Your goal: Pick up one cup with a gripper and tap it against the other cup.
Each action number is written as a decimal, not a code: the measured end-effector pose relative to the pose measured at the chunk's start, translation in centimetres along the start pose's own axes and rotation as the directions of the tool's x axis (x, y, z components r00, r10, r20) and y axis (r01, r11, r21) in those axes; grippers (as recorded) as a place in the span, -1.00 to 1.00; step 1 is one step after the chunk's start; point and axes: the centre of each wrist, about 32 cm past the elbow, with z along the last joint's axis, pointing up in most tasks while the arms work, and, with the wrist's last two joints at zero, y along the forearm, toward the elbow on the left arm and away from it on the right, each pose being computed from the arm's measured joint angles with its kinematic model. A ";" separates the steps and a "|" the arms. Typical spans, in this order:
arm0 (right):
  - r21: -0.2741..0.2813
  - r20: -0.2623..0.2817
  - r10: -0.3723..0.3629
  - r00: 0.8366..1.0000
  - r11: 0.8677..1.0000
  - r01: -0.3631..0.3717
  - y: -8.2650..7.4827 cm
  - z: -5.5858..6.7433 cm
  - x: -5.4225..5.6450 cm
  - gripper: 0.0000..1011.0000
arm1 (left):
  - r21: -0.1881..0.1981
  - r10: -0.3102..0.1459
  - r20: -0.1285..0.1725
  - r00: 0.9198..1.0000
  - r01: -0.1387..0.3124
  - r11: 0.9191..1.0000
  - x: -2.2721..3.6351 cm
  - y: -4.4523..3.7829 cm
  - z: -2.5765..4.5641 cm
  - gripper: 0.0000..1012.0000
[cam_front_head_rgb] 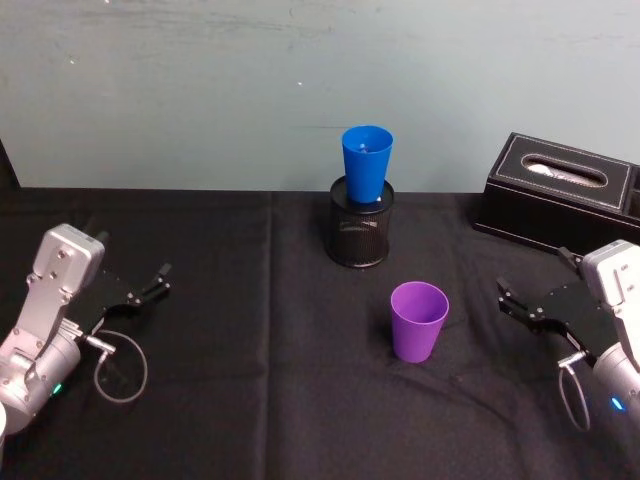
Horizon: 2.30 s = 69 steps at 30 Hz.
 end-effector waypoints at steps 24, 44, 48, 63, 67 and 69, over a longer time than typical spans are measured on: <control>0.000 0.000 0.000 1.000 1.000 0.000 0.0 0.0 0.0 0.98 | 0.000 0.000 0.000 1.000 0.000 1.000 0.00 0.00 0.00 1.00; 0.049 -0.090 0.044 0.995 0.998 -0.040 -1.4 0.5 0.4 0.98 | 0.000 0.000 0.000 1.000 0.000 1.000 0.00 0.00 0.00 1.00; 0.047 -0.130 0.068 0.989 0.997 -0.063 -1.9 0.4 0.6 0.98 | 0.000 0.000 0.000 1.000 0.000 1.000 0.00 0.00 0.00 1.00; 0.111 -0.245 0.227 0.942 0.972 -0.206 -3.6 -0.6 0.2 0.98 | 0.000 0.000 0.000 1.000 0.000 1.000 0.00 0.00 0.00 1.00; 0.115 -0.246 0.255 0.935 0.966 -0.233 -3.9 -0.9 -0.3 0.98 | 0.000 0.000 0.000 1.000 0.000 1.000 0.00 0.00 0.00 1.00; 0.120 -0.244 0.272 0.931 0.961 -0.249 -3.9 -1.0 -0.6 0.98 | 0.000 0.000 0.000 1.000 0.000 1.000 0.00 0.00 0.00 1.00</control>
